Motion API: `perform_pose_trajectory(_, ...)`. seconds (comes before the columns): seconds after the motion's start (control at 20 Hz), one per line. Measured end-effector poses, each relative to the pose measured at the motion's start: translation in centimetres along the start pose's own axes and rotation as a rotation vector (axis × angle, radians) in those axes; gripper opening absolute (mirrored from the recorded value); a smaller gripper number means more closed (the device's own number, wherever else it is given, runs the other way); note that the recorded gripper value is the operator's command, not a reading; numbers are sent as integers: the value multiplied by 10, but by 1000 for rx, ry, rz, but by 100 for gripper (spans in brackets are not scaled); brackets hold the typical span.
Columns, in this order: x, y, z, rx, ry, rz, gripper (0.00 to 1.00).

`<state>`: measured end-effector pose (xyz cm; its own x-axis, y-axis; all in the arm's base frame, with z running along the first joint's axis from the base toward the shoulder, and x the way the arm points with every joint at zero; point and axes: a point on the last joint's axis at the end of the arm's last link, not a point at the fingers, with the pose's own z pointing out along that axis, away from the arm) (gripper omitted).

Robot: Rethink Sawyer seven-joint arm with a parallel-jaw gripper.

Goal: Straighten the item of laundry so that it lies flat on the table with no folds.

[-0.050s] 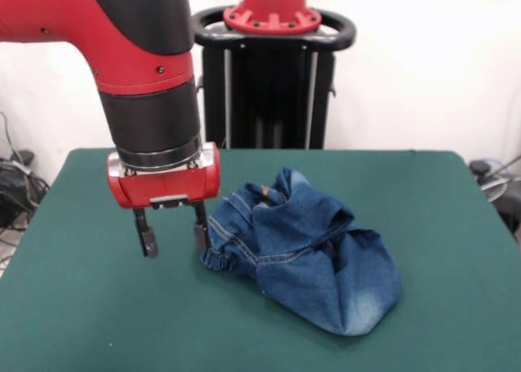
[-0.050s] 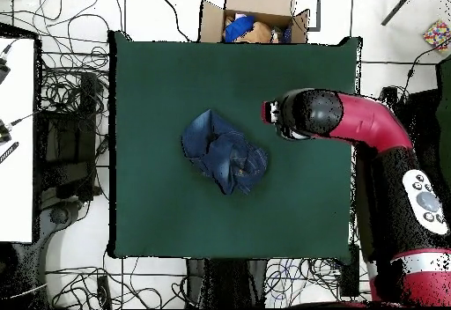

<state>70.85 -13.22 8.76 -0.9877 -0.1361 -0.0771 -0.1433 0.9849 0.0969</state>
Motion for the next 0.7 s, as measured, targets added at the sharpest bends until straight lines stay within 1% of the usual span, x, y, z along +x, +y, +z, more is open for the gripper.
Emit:
perform_pose_trajectory(0.45,-5,16,2,-3,3,-22,100)
perform_pose_trajectory(0.7,-7,20,2,-6,0,-28,100)
